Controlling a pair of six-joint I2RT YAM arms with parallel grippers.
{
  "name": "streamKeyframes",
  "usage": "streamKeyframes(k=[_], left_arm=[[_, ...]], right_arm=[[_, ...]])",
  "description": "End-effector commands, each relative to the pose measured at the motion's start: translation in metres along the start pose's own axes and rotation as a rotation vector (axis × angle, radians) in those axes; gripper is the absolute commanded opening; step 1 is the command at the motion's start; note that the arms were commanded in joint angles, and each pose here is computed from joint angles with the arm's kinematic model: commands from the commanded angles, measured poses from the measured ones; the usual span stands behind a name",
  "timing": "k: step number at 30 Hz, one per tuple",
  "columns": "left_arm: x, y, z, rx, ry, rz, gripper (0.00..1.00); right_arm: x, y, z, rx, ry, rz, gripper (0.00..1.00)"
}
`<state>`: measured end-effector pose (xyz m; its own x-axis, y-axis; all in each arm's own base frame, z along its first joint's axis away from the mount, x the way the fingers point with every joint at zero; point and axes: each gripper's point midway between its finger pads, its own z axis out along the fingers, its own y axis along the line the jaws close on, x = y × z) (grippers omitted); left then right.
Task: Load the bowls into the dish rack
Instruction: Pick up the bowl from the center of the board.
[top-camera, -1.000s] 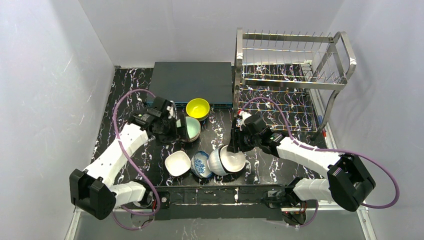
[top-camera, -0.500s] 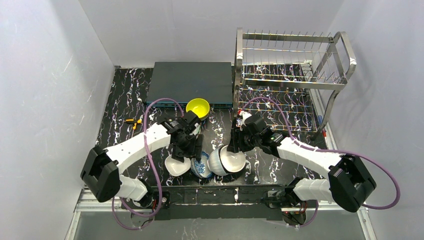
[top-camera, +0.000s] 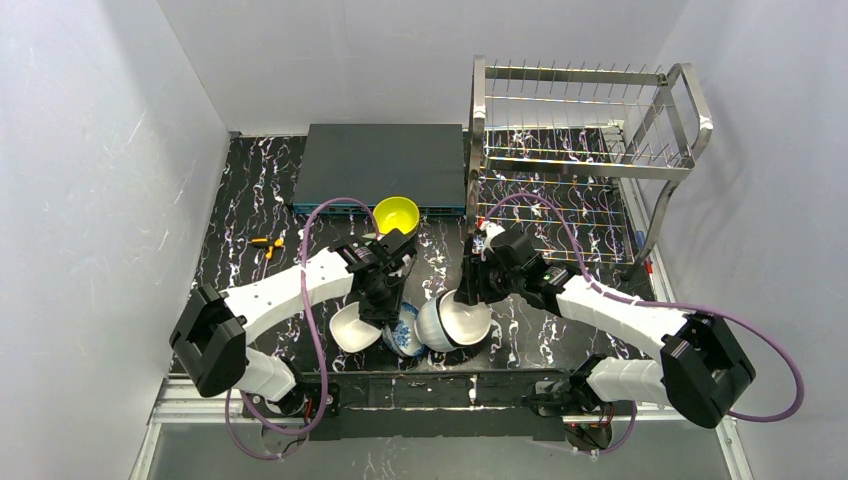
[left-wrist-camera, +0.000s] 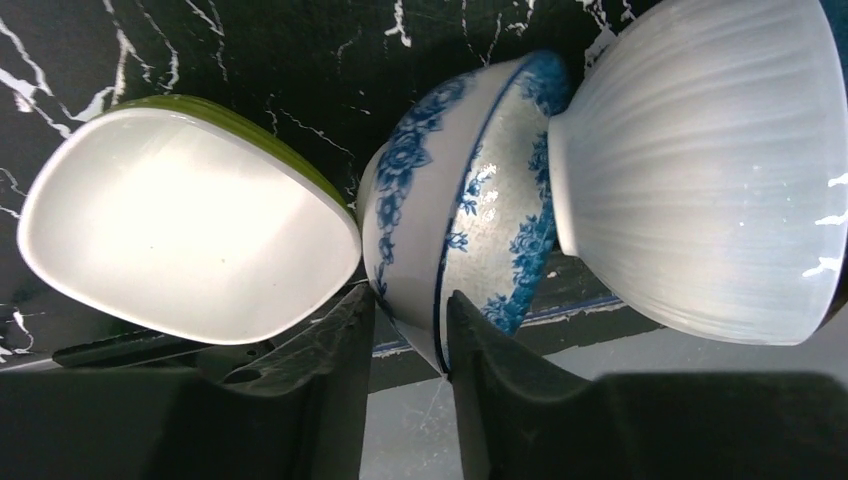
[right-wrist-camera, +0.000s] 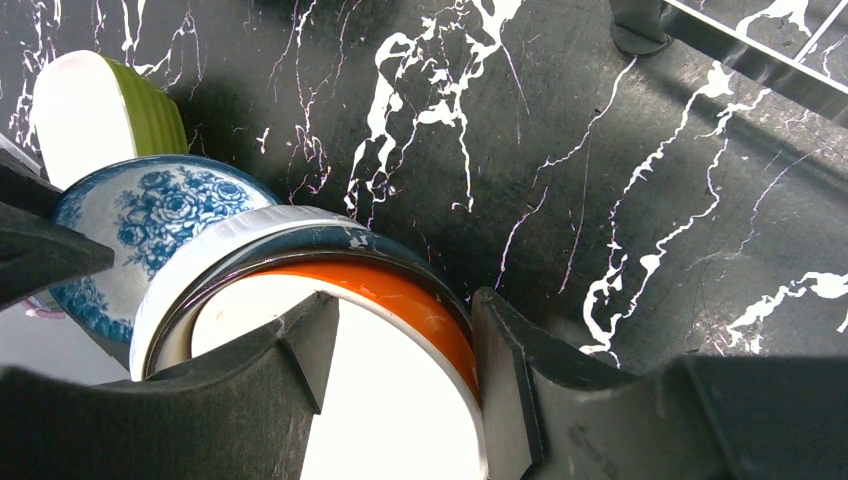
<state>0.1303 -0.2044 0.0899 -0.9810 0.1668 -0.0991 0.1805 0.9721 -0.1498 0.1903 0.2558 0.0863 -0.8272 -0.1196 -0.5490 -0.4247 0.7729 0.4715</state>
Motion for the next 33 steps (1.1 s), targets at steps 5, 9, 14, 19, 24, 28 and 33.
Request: streamKeyframes(k=[5,9,14,19,24,28,33], left_arm=[[-0.010,-0.007,-0.024,0.029,-0.076,0.009,0.13],[-0.013,-0.007,-0.032,0.035,-0.104,0.021,0.05],[-0.021,-0.008,-0.050,0.061,-0.181,0.021,0.00],[-0.026,-0.008,-0.067,0.084,-0.248,0.012,0.00],[-0.030,-0.005,-0.081,0.081,-0.285,0.007,0.00],[-0.034,0.004,-0.093,0.037,-0.325,0.003,0.00],[-0.037,0.016,-0.100,-0.021,-0.349,0.014,0.00]], right_arm=[[-0.030,0.020,-0.013,-0.054,-0.097,-0.017,0.60],[-0.030,0.019,-0.015,-0.047,-0.098,-0.017,0.60],[-0.028,0.018,-0.019,-0.039,-0.098,-0.022,0.60],[-0.026,0.016,-0.021,-0.033,-0.093,-0.028,0.60],[-0.027,0.016,-0.023,-0.031,-0.092,-0.032,0.60],[-0.023,0.015,-0.021,-0.031,-0.079,-0.032,0.60],[-0.016,0.016,-0.017,-0.051,-0.057,-0.022,0.60]])
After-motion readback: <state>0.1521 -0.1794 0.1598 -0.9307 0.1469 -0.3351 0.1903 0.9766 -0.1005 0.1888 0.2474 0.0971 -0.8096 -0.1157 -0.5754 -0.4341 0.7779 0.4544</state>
